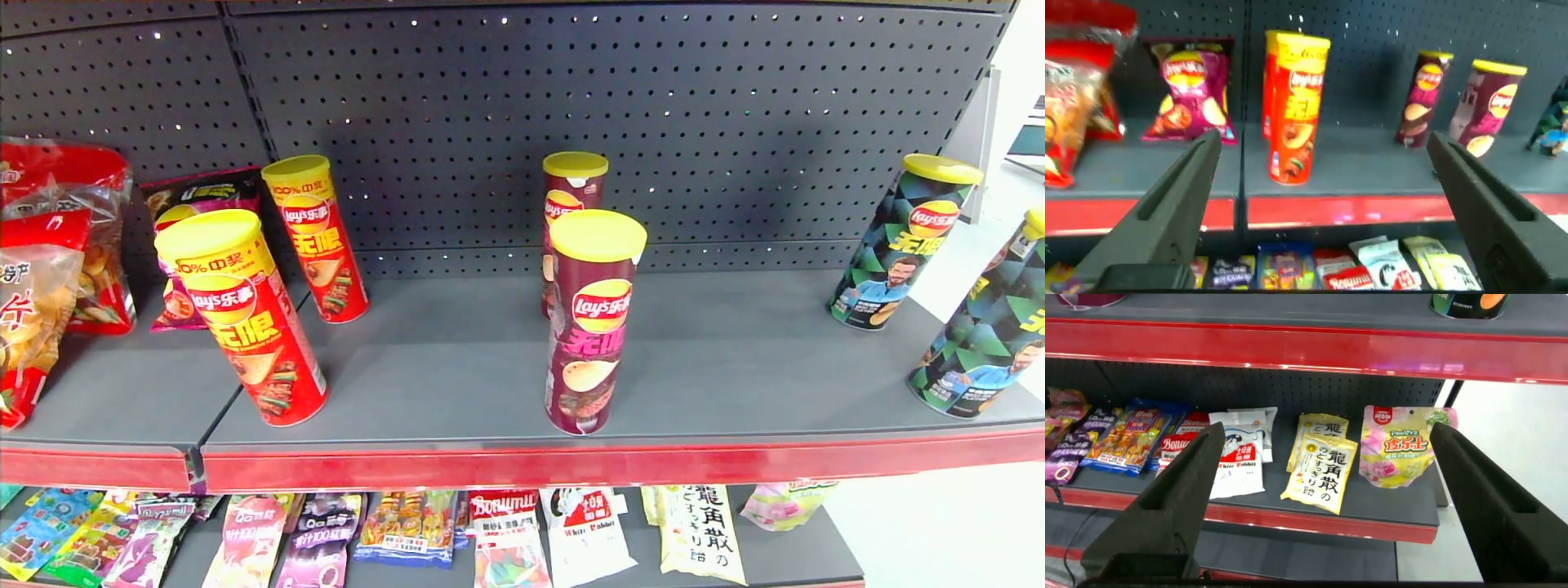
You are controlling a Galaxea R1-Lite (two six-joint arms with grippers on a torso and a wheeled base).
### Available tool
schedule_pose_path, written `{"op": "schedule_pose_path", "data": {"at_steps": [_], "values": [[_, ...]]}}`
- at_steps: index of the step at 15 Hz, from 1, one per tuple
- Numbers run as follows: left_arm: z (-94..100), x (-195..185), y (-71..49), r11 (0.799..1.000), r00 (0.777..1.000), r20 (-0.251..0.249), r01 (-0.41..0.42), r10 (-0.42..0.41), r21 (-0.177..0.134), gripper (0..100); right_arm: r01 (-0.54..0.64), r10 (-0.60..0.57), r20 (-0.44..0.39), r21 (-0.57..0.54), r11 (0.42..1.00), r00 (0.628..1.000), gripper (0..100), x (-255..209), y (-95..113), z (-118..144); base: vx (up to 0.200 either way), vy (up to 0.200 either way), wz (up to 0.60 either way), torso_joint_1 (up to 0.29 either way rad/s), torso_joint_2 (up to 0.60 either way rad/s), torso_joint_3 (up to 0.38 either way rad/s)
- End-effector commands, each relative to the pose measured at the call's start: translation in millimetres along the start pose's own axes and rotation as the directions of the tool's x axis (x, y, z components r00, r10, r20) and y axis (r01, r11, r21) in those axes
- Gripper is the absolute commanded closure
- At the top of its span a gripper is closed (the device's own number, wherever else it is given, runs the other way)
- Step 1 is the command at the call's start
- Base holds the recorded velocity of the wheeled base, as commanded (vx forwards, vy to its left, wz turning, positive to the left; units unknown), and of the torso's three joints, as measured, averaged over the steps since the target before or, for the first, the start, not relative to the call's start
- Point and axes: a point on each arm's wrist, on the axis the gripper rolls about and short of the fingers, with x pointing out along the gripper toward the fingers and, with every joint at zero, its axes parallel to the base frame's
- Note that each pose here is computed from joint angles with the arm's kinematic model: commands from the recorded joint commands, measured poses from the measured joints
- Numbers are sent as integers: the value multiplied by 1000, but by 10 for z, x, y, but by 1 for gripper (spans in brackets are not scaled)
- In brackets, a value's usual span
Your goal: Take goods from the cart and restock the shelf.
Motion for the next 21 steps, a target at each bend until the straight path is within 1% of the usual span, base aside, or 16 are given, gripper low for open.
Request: {"op": "schedule_pose_path", "data": {"at_steps": [1, 2, 3, 4, 5, 6, 7, 8, 9, 10, 19, 21], "values": [[-458, 97, 96, 1000, 992, -127, -14, 14, 3, 0, -1, 1, 0, -1, 1000, 1000, 0, 0, 0, 0, 0, 0, 0, 0, 0, 0], [-637, 115, 133, 998, 985, -169, -17, 26, 54, 0, -1, 1, 0, -1, 1000, 1000, 0, 0, 0, 0, 0, 0, 0, 0, 0, 0], [-670, 109, 141, 997, 979, -200, -29, 43, 69, 0, -1, 1, 0, -1, 1000, 1000, 0, 0, 0, 0, 0, 0, 0, 0, 0, 0], [-653, 106, 136, 997, 979, -201, -25, 38, 68, 0, -1, 1, 0, -1, 1000, 1000, 0, 0, 0, 0, 0, 0, 0, 0, 0, 0], [-664, 107, 141, 993, 978, -202, -26, 49, 113, 0, -1, 1, 0, -1, 1000, 1000, 0, 0, 0, 0, 0, 0, 0, 0, 0, 0], [-670, 106, 145, 990, 977, -203, -36, 63, 136, 0, 0, 0, 0, -1, 1000, 1000, 0, 0, 0, 0, 0, 0, 0, 0, 0, 0], [-707, 96, 174, 973, 960, -223, -129, 171, 190, 0, -1, 1, 0, -1, 1000, 1000, 0, 0, 0, 0, 0, 0, 0, 0, 0, 0], [-724, 86, 177, 973, 951, -249, -137, 182, 188, 0, -1, 1, 0, -1, 1000, 1000, 0, 0, 0, 0, 0, 0, 0, 0, 0, 0], [-720, 91, 174, 975, 956, -240, -127, 169, 181, 0, -1, 1, 0, -1, 1000, 1000, 0, 0, 0, 0, 0, 0, 0, 0, 0, 0], [-719, 93, 173, 977, 957, -241, -124, 164, 175, 0, 0, 0, 0, -1, 1000, 1000, 0, 0, 0, 0, 0, 0, 0, 0, 0, 0], [-719, 92, 174, 976, 957, -239, -124, 165, 179, 0, -21, 21, -3, -9, 1000, 1000, 0, 2, 4, 0, 0, 0, 0, 0, 0, 0], [-719, 92, 174, 976, 957, -239, -124, 165, 179, 0, -65, 65, 0, -10, 998, 998, 0, 0, -3, 0, 0, 0, 0, 0, 0, 0]]}}
